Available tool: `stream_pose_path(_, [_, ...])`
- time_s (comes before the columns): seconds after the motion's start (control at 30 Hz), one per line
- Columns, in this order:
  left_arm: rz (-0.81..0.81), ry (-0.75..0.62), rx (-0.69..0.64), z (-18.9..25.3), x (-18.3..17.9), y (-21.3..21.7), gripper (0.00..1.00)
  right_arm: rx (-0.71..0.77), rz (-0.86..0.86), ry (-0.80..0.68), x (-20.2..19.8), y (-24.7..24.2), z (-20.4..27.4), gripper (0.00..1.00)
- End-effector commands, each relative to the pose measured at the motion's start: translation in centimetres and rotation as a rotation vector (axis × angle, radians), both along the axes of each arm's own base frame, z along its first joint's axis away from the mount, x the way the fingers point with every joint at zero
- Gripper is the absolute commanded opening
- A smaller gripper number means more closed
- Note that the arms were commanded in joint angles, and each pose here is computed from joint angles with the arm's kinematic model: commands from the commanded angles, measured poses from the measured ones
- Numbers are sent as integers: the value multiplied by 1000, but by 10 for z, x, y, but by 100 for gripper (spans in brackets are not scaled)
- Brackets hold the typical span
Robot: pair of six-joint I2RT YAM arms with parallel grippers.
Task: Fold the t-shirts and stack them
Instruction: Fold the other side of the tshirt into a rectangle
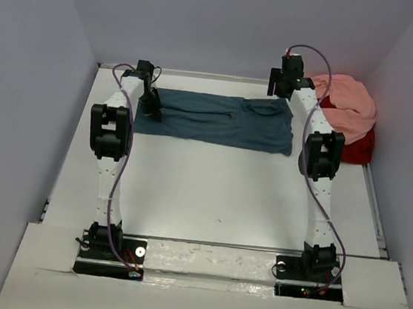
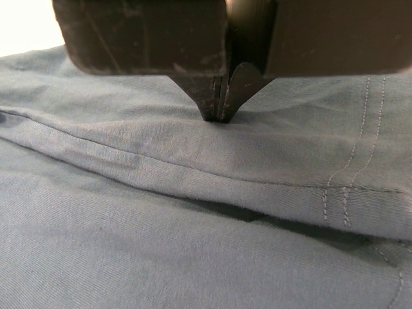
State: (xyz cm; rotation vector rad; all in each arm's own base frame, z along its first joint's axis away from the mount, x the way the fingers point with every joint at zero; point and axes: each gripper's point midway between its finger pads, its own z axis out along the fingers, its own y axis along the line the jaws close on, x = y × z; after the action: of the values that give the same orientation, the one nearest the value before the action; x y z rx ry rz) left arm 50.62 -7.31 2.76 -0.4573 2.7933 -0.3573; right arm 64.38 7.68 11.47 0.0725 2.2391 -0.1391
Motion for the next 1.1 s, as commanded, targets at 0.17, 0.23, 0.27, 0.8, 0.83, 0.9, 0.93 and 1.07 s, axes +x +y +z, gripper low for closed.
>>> stream_pose_path(0.17, [-26, 53, 6, -16, -10, -2, 0, 131, -110, 113, -53, -3, 43, 60])
stream_pose_path(0.23, [-29, 56, 8, -17, -10, -2, 0, 107, -130, 170, -62, -8, 28, 60])
stream_pose_path(0.27, [-29, 54, 8, -16, -10, -2, 0, 99, -134, 192, -65, -9, 21, 60])
stream_pose_path(0.8, [-28, 51, 5, -15, -9, -3, 0, 94, -158, 276, -68, -8, -27, 57])
stream_pose_path(0.83, [-29, 51, 3, -15, -9, -3, 0, 93, -159, 276, -68, -9, -29, 56])
stream_pose_path(0.9, [-30, 53, 4, -15, -10, -3, 0, 95, -160, 272, -66, -8, -31, 56])
stream_pose_path(0.93, [-29, 53, 7, -15, -10, -2, 0, 94, -158, 271, -65, -8, -31, 55])
stream_pose_path(1.07, [-29, 54, 7, -16, -10, -2, 0, 95, -158, 256, -61, -8, -32, 56])
